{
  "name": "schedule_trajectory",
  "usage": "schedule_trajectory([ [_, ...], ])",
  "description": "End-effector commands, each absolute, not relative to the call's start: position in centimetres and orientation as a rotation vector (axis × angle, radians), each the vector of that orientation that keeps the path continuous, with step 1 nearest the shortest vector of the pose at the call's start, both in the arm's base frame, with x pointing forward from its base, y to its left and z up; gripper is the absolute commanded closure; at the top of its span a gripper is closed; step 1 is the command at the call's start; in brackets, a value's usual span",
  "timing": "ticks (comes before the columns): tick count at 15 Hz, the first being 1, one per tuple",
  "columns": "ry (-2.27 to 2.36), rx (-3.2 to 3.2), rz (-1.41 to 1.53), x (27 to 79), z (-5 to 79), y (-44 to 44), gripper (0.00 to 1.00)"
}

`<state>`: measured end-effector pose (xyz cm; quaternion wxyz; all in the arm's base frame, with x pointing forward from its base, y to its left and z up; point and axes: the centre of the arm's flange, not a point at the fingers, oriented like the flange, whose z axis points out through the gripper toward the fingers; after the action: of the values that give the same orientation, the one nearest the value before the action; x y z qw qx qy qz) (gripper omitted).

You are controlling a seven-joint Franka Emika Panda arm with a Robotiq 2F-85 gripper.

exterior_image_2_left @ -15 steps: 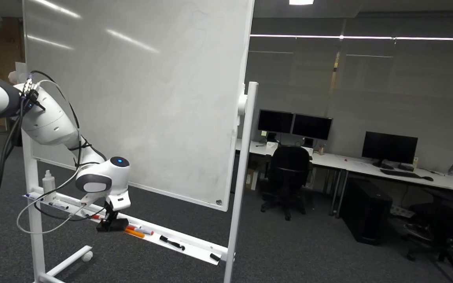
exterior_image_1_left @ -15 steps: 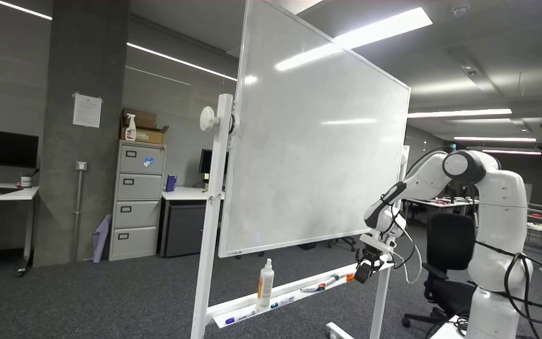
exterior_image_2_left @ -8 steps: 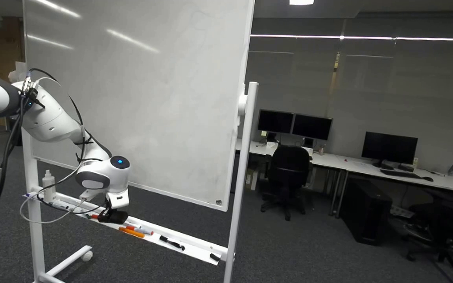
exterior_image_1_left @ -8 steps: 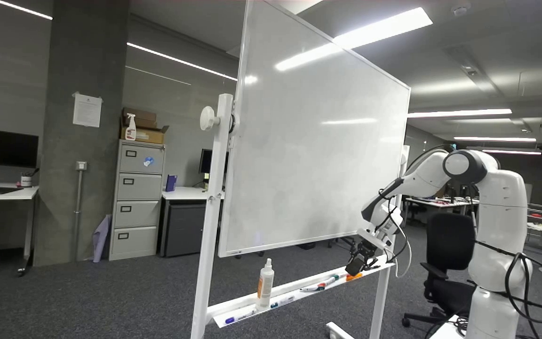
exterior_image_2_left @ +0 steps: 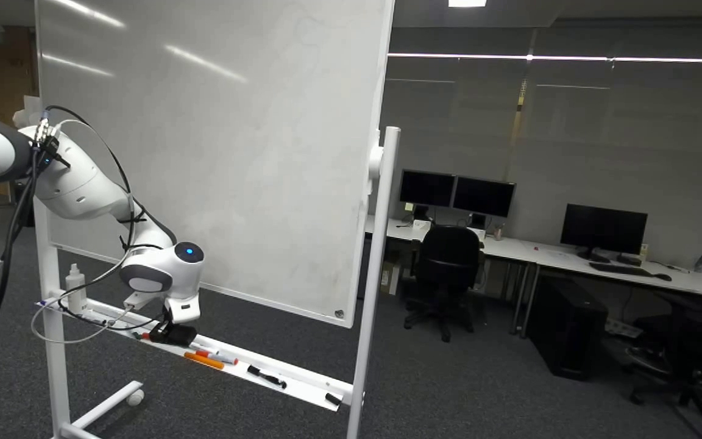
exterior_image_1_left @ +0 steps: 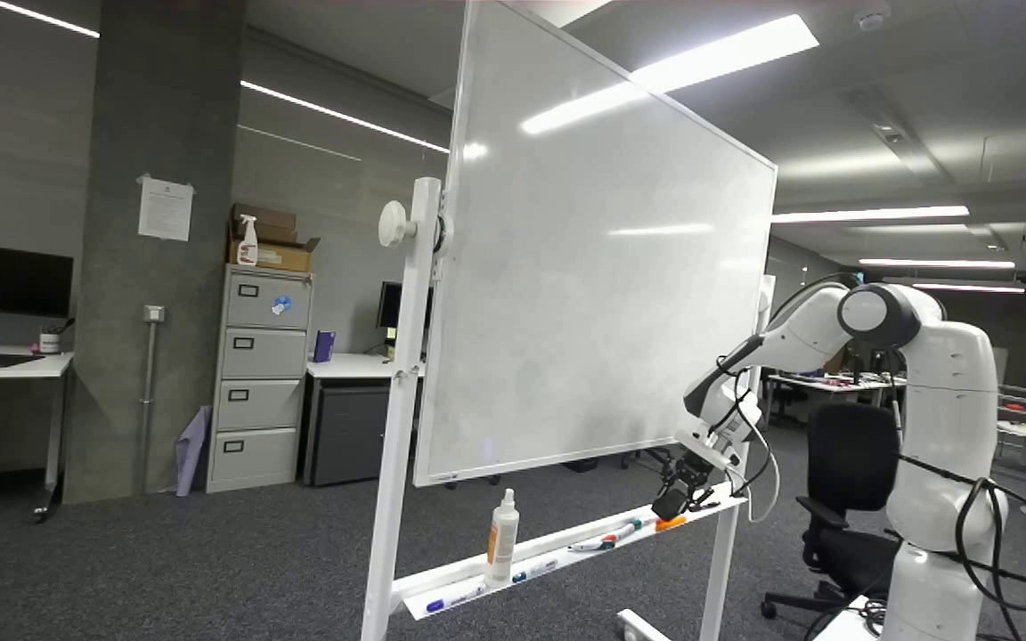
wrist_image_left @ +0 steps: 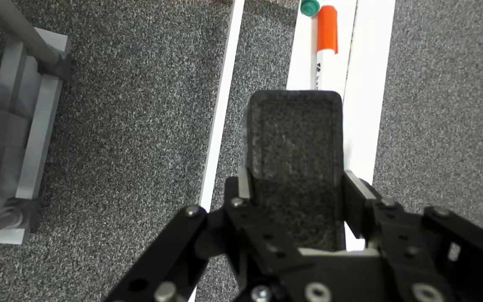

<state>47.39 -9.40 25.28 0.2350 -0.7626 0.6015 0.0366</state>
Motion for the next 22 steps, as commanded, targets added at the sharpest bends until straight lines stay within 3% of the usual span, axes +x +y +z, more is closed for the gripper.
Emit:
schedule_trajectory([
  [1,1.690,-2.067,0.084,47.8,24.8,-9.5,0.70],
  [22,1.696,-1.971,0.107,51.8,19.7,-11.8,0.70],
])
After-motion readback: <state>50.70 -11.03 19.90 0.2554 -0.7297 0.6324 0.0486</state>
